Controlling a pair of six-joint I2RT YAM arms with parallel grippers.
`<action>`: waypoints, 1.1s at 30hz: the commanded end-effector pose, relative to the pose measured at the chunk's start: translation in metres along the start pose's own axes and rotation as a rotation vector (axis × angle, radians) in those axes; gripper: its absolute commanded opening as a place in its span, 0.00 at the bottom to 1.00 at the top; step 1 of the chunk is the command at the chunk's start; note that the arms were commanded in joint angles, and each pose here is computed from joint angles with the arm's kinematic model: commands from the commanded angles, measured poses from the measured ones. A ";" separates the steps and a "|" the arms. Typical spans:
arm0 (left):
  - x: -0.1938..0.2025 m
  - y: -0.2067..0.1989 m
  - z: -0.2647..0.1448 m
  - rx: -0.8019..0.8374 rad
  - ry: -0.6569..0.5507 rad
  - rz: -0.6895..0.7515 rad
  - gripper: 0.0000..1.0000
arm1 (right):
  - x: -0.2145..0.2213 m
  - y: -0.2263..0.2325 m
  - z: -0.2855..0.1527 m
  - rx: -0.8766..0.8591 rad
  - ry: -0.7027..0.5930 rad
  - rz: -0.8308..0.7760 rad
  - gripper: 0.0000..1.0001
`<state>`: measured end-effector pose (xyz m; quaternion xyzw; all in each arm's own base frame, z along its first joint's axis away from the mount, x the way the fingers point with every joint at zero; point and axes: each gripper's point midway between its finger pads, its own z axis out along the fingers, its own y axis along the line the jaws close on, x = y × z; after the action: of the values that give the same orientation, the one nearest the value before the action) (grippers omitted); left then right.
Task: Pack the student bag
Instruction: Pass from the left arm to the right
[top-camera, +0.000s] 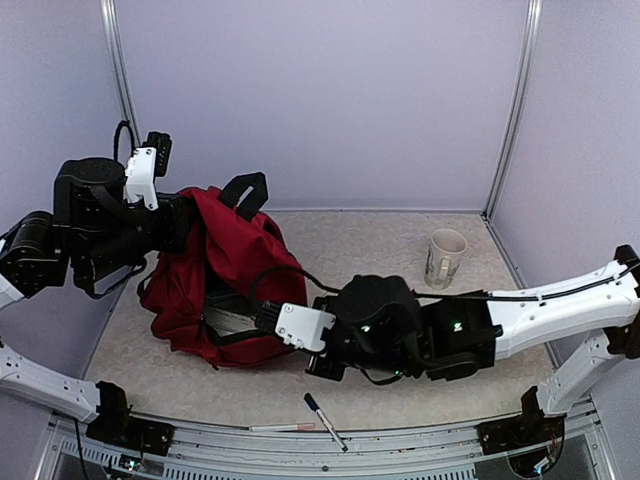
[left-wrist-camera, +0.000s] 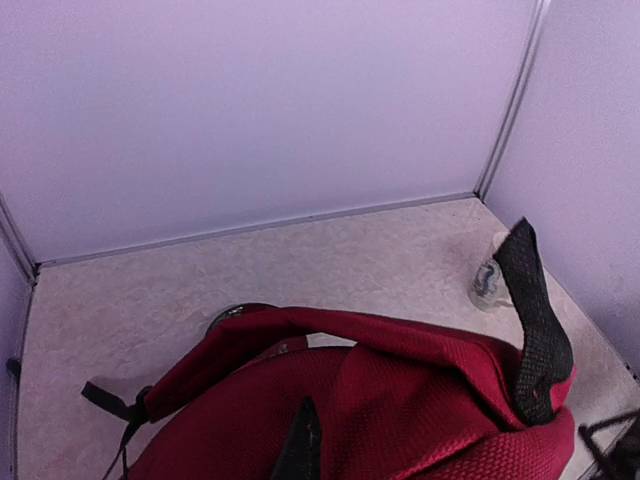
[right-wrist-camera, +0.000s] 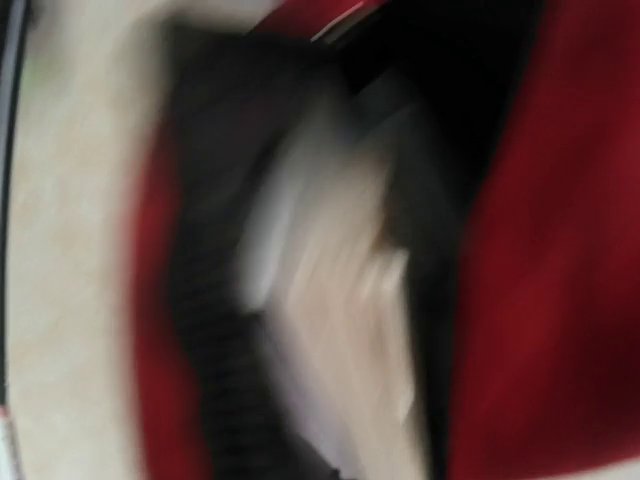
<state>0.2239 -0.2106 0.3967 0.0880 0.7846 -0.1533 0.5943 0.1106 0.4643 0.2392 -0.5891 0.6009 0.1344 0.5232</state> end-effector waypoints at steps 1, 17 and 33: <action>-0.042 -0.043 -0.023 0.224 -0.116 -0.041 0.02 | -0.080 -0.083 -0.075 0.107 -0.299 0.108 0.00; -0.007 -0.063 -0.040 0.402 -0.013 0.027 0.99 | -0.082 -0.152 -0.085 0.047 -0.447 0.300 0.00; 0.024 -0.083 -0.087 0.457 0.090 0.065 0.99 | -0.066 -0.201 -0.066 0.267 -0.339 0.571 0.00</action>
<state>0.1169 -0.2712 0.4192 0.2768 0.7241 -0.3457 0.5287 0.2080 0.4067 0.3888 -0.3674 0.6381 0.3064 0.6033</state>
